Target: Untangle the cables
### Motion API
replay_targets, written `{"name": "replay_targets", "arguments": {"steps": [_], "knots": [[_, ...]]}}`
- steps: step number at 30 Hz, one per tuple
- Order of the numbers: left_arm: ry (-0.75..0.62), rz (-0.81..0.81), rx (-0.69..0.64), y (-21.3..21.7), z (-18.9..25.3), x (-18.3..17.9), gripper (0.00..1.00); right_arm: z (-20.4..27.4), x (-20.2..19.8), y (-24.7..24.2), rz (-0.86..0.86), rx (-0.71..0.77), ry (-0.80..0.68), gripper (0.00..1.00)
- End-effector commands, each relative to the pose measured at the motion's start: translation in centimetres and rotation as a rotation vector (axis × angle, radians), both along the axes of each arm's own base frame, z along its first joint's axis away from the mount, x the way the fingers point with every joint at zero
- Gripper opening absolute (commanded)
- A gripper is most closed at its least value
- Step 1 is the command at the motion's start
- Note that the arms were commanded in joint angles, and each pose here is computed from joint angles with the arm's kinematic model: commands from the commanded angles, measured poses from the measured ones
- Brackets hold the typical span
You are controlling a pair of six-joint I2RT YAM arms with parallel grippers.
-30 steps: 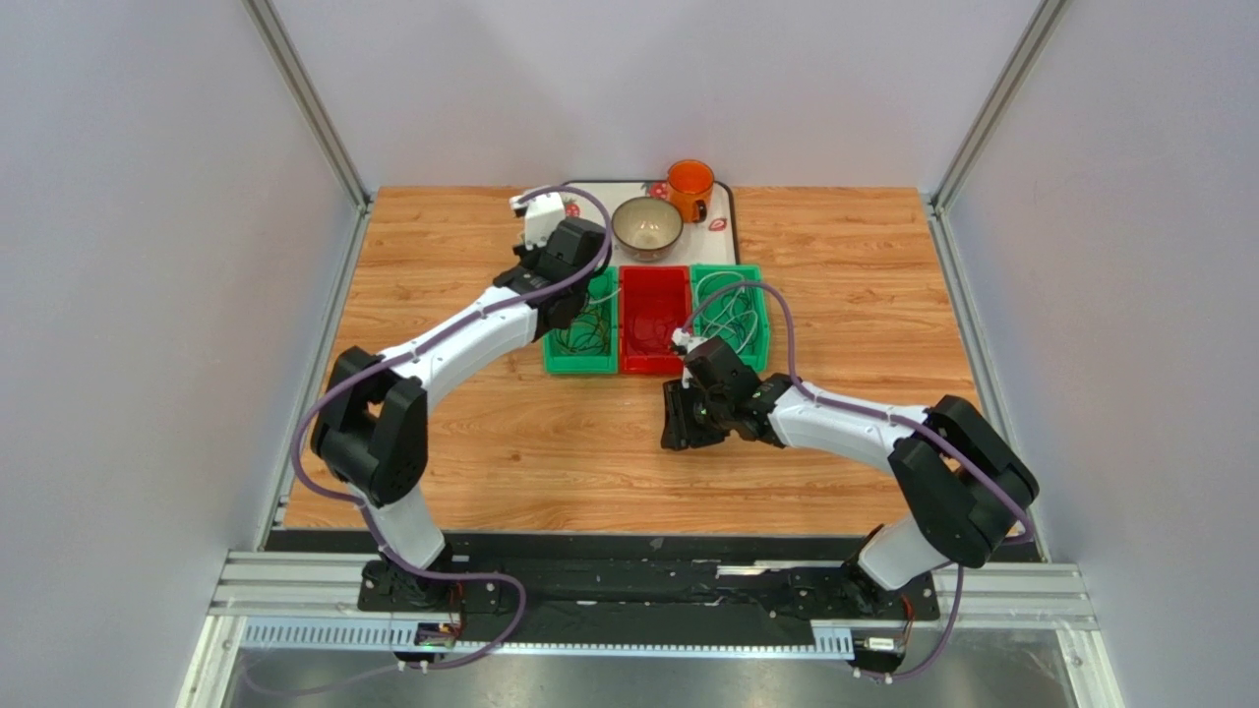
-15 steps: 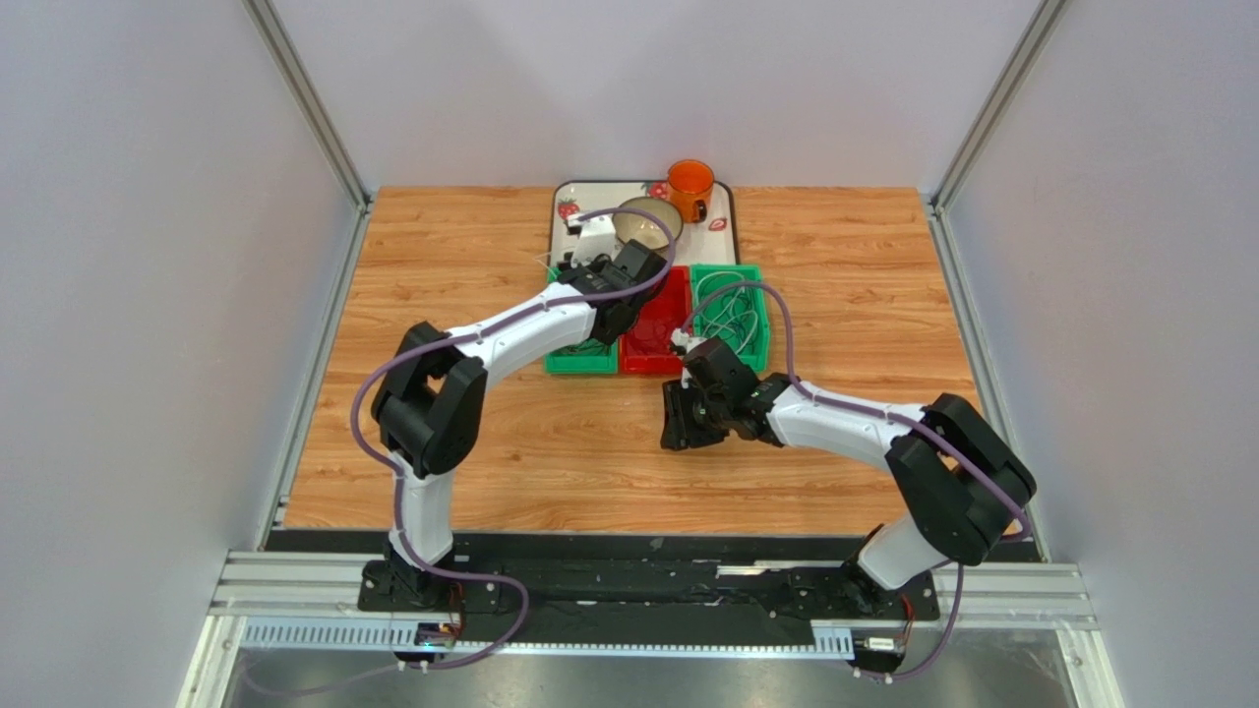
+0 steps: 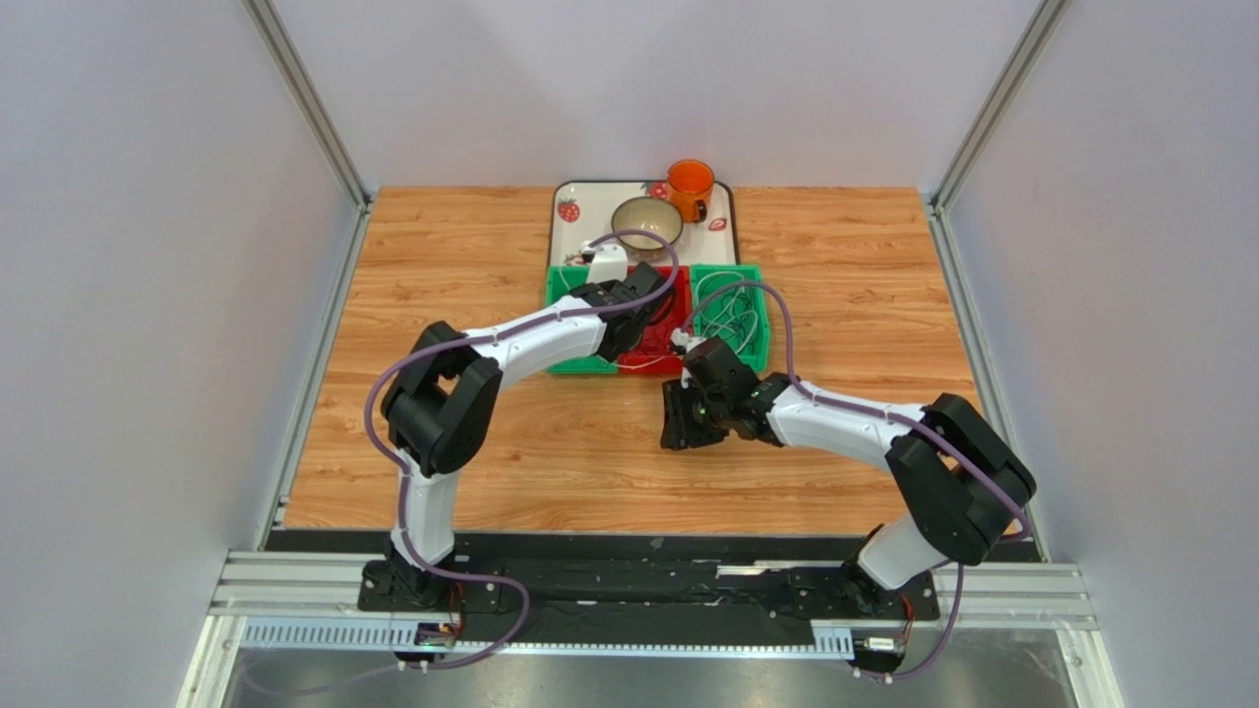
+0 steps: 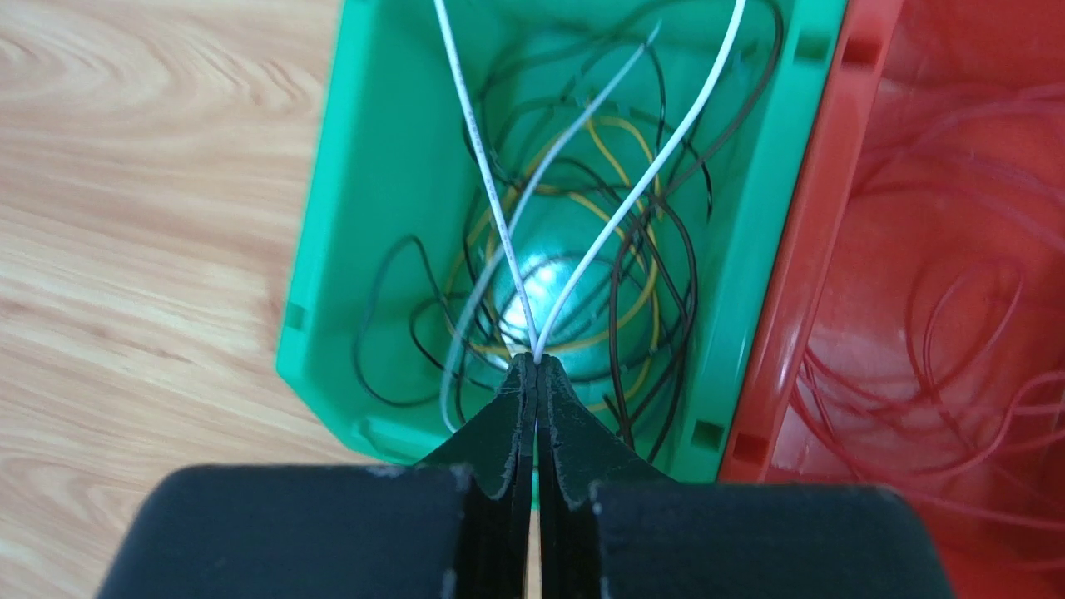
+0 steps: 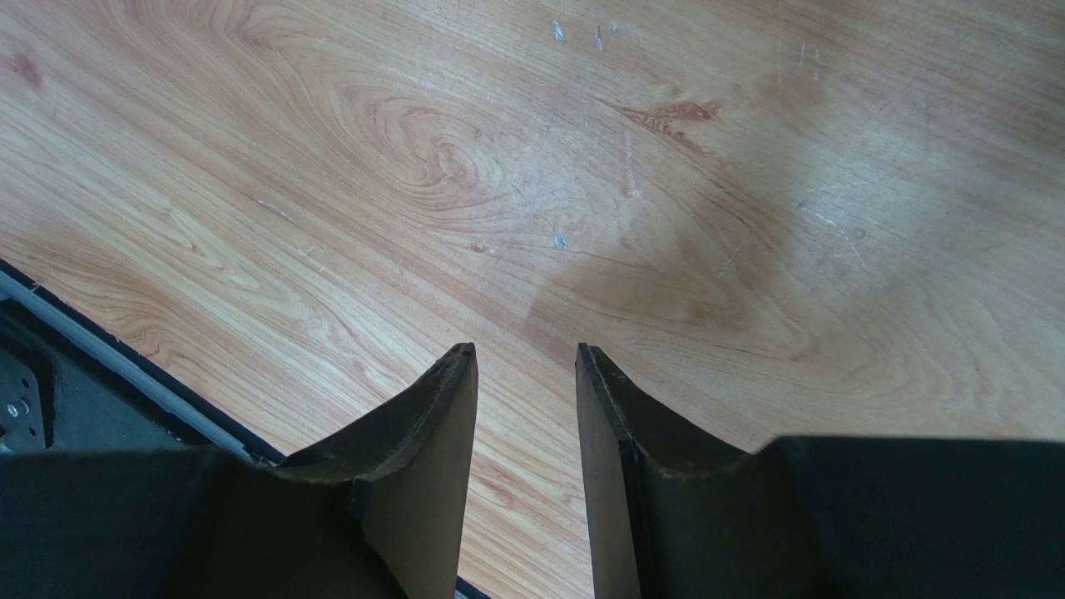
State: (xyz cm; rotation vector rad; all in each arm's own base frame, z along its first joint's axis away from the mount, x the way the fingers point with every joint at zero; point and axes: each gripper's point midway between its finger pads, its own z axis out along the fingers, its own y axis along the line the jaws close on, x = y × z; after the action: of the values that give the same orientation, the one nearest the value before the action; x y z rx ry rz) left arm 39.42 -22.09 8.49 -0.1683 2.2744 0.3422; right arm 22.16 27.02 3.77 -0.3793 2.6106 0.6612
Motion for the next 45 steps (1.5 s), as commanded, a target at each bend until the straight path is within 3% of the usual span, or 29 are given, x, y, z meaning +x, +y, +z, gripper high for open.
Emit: {"name": "replay_targets", "arguments": {"steps": [1, 5, 9, 15, 20, 24, 30, 38, 45], "knots": [[0.059, 0.004, -0.135, -0.8, 0.1, -2.4, 0.00, 1.2, 0.8, 1.0, 0.012, 0.023, -0.033, 0.38], [0.033, -0.038, -0.110, -0.4, 1.0, -3.6, 0.00, 1.2, 0.7, 1.1, 0.016, 0.019, -0.033, 0.38], [0.003, -0.083, -0.171, -0.8, 3.5, -4.0, 0.00, 1.2, 0.8, 1.1, 0.013, 0.012, -0.037, 0.38], [0.095, -0.135, -0.213, -1.7, 4.7, -5.3, 0.00, 1.0, 0.8, 1.2, 0.014, -0.001, -0.034, 0.38], [0.124, -0.138, -0.269, -1.3, 5.6, -4.3, 0.00, 0.9, 0.7, 1.2, 0.017, -0.015, -0.034, 0.38], [0.215, -0.152, -0.333, -0.9, 3.8, -2.9, 0.00, 0.9, 0.7, 1.2, 0.015, -0.020, -0.034, 0.38], [0.238, -0.151, -0.387, 0.4, 3.1, -0.7, 0.00, 0.9, 0.6, 1.2, 0.015, -0.027, -0.034, 0.38], [0.212, -0.123, -0.330, 2.7, 4.0, 2.2, 0.00, 1.1, 0.6, 1.2, 0.017, -0.037, -0.035, 0.37], [0.170, -0.096, -0.162, 5.1, 5.8, 3.9, 0.00, 0.8, 0.6, 1.3, 0.020, -0.052, -0.030, 0.37]]}}
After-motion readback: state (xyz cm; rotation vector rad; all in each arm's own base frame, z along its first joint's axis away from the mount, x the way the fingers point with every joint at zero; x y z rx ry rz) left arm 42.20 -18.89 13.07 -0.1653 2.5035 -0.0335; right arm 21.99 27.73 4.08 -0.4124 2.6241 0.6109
